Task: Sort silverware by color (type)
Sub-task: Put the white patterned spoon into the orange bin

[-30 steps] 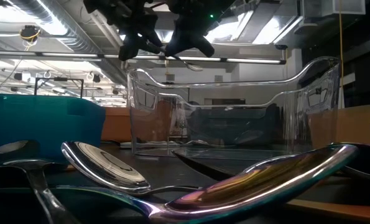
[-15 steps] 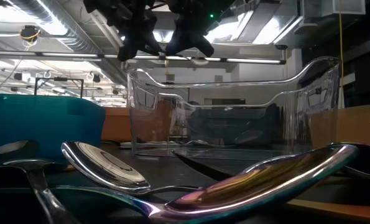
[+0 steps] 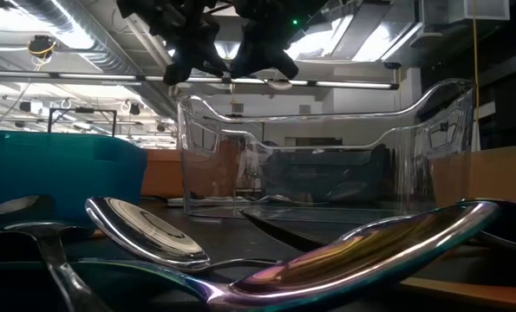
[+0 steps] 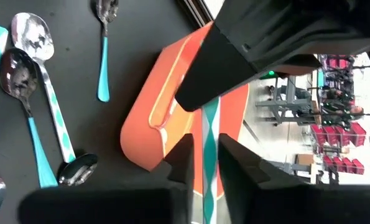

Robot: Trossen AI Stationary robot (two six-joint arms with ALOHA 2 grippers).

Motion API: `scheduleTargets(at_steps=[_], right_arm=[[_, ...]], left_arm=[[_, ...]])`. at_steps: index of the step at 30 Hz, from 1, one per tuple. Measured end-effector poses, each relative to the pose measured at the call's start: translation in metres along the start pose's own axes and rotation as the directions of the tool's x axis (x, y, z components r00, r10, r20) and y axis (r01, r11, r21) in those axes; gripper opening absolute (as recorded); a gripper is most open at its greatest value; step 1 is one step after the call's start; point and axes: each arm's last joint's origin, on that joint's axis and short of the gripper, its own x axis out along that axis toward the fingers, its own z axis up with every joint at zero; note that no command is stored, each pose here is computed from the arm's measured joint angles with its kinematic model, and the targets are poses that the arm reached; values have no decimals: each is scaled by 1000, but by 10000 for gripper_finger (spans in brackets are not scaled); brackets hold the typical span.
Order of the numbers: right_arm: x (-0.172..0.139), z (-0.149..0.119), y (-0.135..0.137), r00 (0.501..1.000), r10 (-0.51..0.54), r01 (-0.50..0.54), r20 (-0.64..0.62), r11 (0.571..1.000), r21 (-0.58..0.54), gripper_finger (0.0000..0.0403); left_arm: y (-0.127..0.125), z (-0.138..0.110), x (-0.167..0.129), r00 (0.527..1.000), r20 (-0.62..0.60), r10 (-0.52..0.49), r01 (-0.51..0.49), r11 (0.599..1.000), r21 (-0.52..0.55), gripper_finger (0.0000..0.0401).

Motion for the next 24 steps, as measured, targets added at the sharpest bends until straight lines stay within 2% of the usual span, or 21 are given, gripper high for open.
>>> scheduleTargets(at_steps=[6, 15, 19, 24], right_arm=[[0, 0, 0, 1000, -8, 8, -13, 1000, 9, 118], [-10, -2, -5, 1000, -15, 16, -22, 1000, 27, 118], [-26, -6, -10, 999, -4, 6, -41, 998, 57, 118], [-47, -15, -14, 990, -9, 24, -140, 994, 108, 118]], left_arm=[[3, 1, -1, 999, 16, 27, -27, 1000, -6, 33], [19, 8, -6, 997, 33, 73, -72, 997, -26, 33], [34, 10, -11, 990, 21, 142, -142, 990, -22, 33], [59, 13, -22, 965, 10, 262, -262, 965, 10, 33]])
